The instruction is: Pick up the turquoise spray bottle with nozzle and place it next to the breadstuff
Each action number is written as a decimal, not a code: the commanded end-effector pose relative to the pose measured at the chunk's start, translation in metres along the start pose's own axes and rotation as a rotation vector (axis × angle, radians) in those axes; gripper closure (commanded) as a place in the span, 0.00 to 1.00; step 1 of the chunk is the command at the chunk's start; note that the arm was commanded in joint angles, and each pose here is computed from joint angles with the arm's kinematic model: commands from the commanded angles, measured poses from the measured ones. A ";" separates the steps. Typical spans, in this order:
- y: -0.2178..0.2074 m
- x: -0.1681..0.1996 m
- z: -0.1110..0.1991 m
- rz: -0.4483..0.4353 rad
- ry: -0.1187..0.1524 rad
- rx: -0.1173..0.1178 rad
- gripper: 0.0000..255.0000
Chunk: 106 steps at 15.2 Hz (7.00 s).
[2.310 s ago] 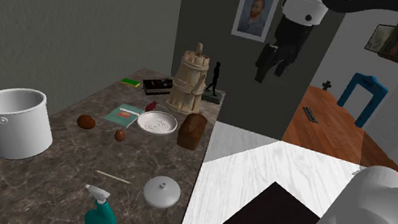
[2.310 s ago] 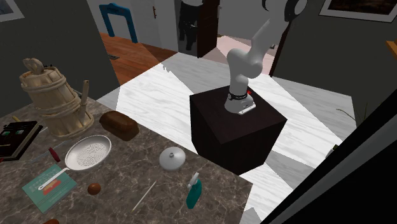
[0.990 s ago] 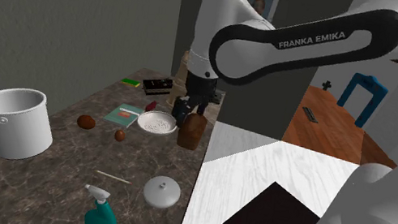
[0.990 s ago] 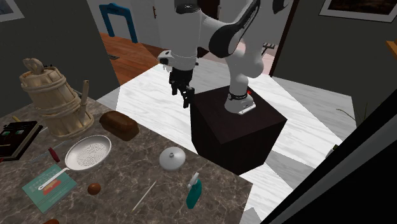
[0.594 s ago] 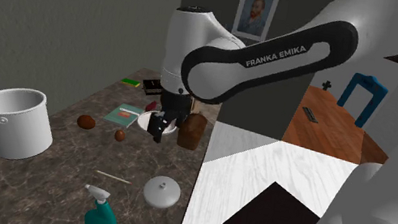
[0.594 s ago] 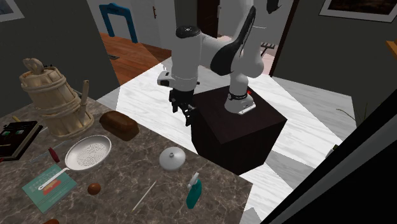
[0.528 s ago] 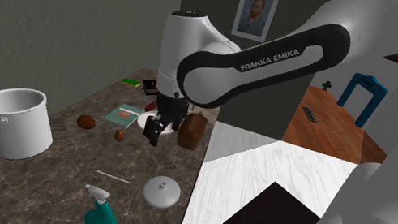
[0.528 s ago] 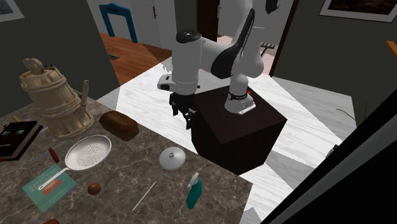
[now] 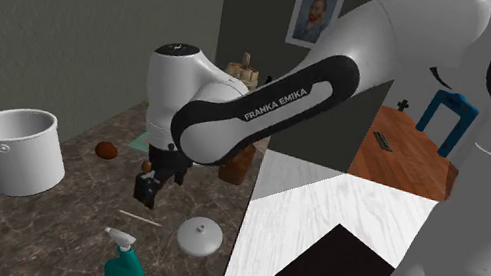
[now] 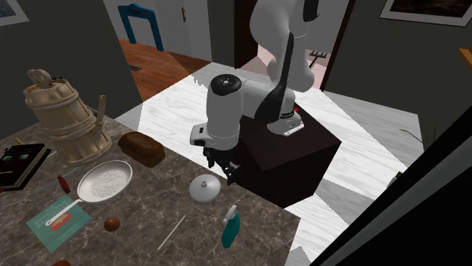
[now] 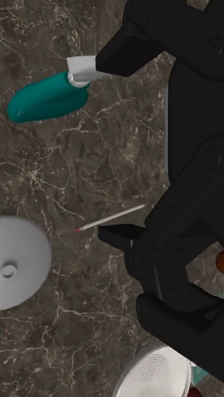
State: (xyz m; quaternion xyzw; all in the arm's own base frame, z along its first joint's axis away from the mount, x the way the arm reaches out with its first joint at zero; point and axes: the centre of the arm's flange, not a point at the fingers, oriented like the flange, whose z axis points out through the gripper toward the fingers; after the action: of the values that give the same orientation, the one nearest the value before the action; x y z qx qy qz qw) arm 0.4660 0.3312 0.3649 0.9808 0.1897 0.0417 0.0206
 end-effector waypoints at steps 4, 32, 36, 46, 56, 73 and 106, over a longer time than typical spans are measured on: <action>-0.049 0.023 0.040 -0.057 -0.009 0.018 0.00; -0.088 0.038 0.110 -0.101 -0.017 0.031 1.00; -0.087 0.039 0.099 -0.101 -0.017 0.031 1.00; -0.084 0.043 0.047 -0.101 -0.017 0.031 1.00; -0.081 0.047 -0.006 -0.101 -0.017 0.031 1.00; -0.076 0.053 -0.095 -0.101 -0.017 0.031 1.00; 0.088 0.060 -0.196 -0.101 -0.017 0.031 1.00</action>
State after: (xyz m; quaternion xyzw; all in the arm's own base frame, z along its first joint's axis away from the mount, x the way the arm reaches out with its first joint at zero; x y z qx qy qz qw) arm 0.5341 0.2921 0.5666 0.9706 0.2387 0.0294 0.0090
